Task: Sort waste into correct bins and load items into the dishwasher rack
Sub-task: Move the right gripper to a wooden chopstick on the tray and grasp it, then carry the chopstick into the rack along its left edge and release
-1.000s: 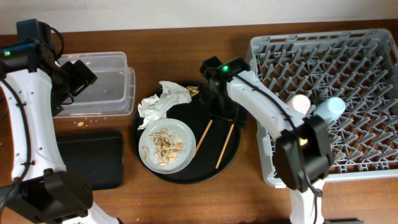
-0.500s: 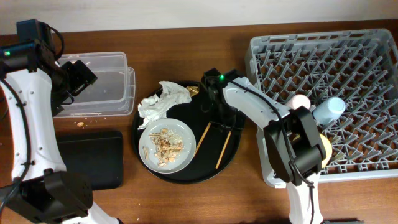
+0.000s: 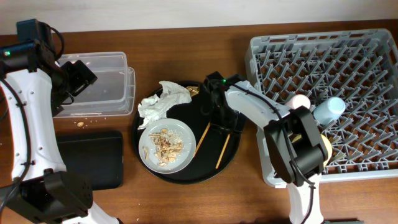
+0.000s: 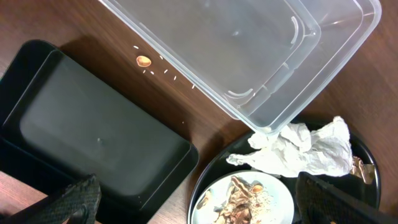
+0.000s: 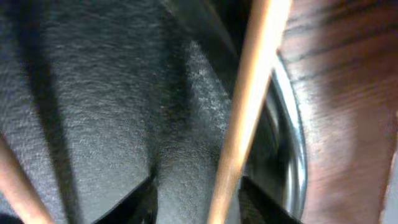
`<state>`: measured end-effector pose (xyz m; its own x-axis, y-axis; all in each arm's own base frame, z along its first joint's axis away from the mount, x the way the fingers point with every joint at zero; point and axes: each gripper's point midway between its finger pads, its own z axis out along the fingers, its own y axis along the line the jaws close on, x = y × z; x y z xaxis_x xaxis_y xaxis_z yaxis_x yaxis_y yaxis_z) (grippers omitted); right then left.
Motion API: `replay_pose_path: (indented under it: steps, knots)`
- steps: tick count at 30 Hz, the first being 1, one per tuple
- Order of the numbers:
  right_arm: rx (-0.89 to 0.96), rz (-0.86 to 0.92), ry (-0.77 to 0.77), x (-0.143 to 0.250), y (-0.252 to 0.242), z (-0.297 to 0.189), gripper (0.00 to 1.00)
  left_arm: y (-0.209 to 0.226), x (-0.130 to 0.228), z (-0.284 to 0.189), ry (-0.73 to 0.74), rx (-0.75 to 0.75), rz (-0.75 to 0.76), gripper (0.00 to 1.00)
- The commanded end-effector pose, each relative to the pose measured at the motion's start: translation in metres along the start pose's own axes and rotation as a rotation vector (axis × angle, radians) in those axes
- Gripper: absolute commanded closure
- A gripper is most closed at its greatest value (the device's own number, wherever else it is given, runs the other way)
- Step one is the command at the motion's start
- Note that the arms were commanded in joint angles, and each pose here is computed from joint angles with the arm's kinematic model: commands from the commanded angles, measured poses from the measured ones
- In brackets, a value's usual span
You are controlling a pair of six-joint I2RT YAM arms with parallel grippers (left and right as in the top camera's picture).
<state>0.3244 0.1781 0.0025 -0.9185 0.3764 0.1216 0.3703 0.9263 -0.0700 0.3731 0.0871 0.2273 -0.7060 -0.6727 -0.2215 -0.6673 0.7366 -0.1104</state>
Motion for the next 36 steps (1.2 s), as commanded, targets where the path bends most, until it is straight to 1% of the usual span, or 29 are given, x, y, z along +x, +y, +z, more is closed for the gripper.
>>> replay_pose_path:
  steps: [1, 4, 5, 7, 10, 11, 13, 17, 20, 23, 26, 30, 34, 36]
  knots:
    - [0.015, 0.013, 0.051, 0.009, -0.006, 0.014, 0.76, 0.002, -0.004, -0.015, -0.043, 0.015, -0.015, 0.01]
    - [0.000, 0.012, 0.037, 0.007, -0.003, 0.004, 0.79, 0.002, -0.004, -0.015, -0.043, 0.015, -0.015, 0.01]
    - [-0.012, 0.006, 0.028, 0.005, -0.002, -0.003, 0.87, 0.002, -0.004, -0.015, -0.044, 0.016, -0.015, 0.01]
    - [-0.025, -0.005, 0.015, -0.003, -0.004, -0.026, 0.96, 0.002, -0.004, -0.015, -0.044, 0.016, -0.015, 0.01]
    - [-0.048, -0.025, -0.001, -0.014, -0.010, -0.058, 0.96, 0.002, -0.004, -0.015, -0.044, 0.016, -0.015, 0.01]
    - [-0.067, -0.044, -0.018, -0.021, -0.018, -0.082, 0.96, 0.002, -0.004, -0.015, -0.043, 0.015, -0.015, 0.01]
    - [-0.093, -0.082, -0.045, -0.030, -0.027, -0.111, 0.96, 0.002, -0.004, -0.015, -0.043, 0.015, -0.015, 0.01]
    - [-0.150, -0.257, -0.148, -0.057, -0.055, -0.171, 0.96, 0.002, -0.004, -0.015, -0.044, 0.016, -0.015, 0.01]
    - [-0.176, -0.347, -0.251, -0.087, -0.079, -0.198, 0.96, 0.002, -0.004, -0.015, -0.043, 0.015, -0.015, 0.01]
    - [-0.183, -0.359, -0.325, -0.118, -0.101, -0.203, 0.96, 0.002, -0.004, -0.015, -0.043, 0.015, -0.015, 0.01]
    - [-0.185, -0.378, -0.368, -0.135, -0.109, -0.202, 0.96, 0.002, -0.004, -0.015, -0.044, 0.016, -0.015, 0.01]
    - [-0.194, -0.392, -0.434, -0.154, -0.103, -0.197, 0.96, 0.002, -0.004, -0.015, -0.043, 0.015, -0.015, 0.01]
    - [-0.201, -0.401, -0.459, -0.164, -0.094, -0.183, 0.94, 0.002, -0.004, -0.015, -0.044, 0.016, -0.015, 0.01]
    - [-0.199, -0.400, -0.449, -0.167, -0.093, -0.171, 0.85, 0.002, -0.004, -0.015, -0.043, 0.015, -0.015, 0.01]
